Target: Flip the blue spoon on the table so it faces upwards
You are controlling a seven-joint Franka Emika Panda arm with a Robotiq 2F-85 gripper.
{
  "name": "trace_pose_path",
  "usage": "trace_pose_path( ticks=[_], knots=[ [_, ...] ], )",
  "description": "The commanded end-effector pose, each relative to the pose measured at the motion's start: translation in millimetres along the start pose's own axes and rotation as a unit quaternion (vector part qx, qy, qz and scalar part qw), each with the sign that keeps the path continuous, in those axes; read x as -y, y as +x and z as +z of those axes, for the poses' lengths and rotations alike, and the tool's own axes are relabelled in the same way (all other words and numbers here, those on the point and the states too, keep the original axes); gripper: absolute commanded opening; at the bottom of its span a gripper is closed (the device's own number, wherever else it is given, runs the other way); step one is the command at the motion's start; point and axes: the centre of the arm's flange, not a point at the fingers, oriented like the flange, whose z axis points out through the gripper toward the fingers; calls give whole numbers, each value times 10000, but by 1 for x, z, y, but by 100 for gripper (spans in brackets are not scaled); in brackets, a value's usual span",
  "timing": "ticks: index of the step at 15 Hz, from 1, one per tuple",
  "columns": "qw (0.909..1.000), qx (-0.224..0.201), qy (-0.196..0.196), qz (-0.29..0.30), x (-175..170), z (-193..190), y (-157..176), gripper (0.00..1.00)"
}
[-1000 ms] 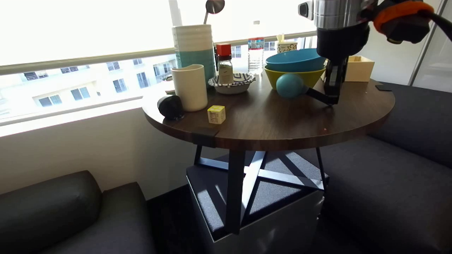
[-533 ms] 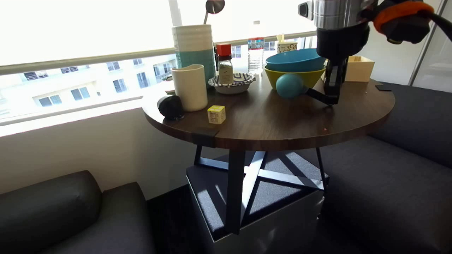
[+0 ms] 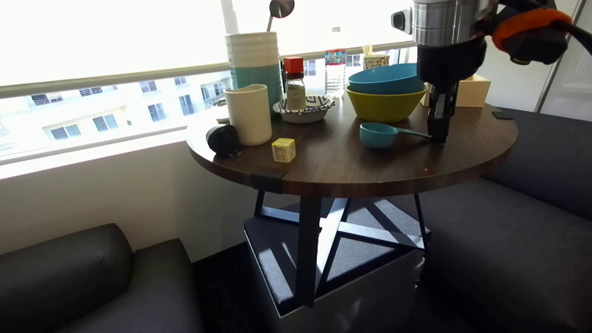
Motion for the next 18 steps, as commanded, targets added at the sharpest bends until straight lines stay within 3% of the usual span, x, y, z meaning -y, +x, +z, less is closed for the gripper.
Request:
trace_pose_path(
  ticks=[1,2,4,11,18],
  knots=[
    [10000,41,-17,2,7,5,-3,26],
    [10000,24,49,40,4,2,-1,50],
    [9998,-16,170,95,-2,-5,1,54],
    [9957,-113,769,501,-33,-34,8,100],
    [9788,-18,1742,1076,-55,-72,6,100]
  ],
)
